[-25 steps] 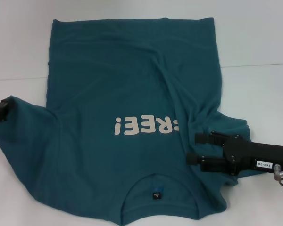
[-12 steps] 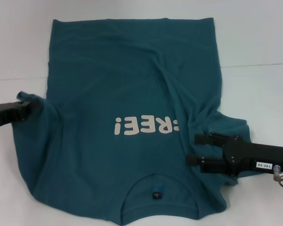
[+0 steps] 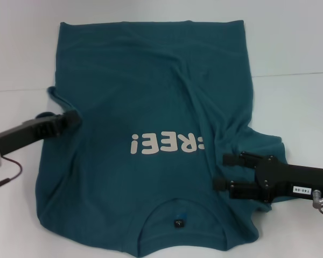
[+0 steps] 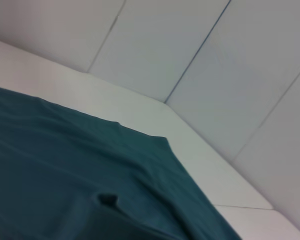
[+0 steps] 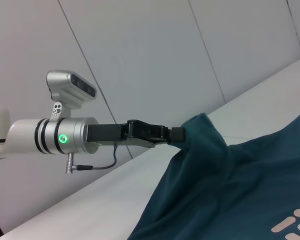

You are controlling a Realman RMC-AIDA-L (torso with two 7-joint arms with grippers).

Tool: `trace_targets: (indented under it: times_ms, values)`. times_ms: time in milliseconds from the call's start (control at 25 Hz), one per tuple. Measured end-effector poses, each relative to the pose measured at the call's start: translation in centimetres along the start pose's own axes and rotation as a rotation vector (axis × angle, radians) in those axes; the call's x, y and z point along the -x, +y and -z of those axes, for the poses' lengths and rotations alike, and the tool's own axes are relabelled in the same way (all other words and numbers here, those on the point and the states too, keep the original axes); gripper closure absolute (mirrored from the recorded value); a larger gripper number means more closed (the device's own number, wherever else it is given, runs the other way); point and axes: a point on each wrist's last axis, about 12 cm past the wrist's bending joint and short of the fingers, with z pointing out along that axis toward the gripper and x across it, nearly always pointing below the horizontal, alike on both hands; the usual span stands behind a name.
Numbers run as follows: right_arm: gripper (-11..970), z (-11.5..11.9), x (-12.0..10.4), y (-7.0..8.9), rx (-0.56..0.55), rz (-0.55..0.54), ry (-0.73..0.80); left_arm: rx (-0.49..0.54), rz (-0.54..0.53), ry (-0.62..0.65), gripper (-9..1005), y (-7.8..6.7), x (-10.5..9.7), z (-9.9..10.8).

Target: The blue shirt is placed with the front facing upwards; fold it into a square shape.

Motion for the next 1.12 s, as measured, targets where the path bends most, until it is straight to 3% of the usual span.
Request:
trace_targets:
  times_ms: [480,760,920,1000,1120]
  values:
    - [116,0.2,-0.3,0.1,0.0,-0.007,0.003,-0.096,0.081,0.007,979,-1.2,-3.1,-1.8]
    - [118,0.1,-0.3,0.1,0.002,-0.007,0.005,-0.099,0.062,0.008,700,-1.0,-3.8,-1.1]
    - [120,0.0,-0.1,0.1,0.008,-0.01,0.004,-0.036,0.004,-0.007,561,0.0,-4.1,0.2]
    - [121,-0.1,0.0,0.1,0.01,-0.012,0.005,0.006,-0.022,-0.01,322,0.5,-4.2,0.4]
    - [122,-0.1,0.0,0.0,0.008,-0.021,0.006,0.087,-0.055,-0.009,260,1.5,-4.4,0.6]
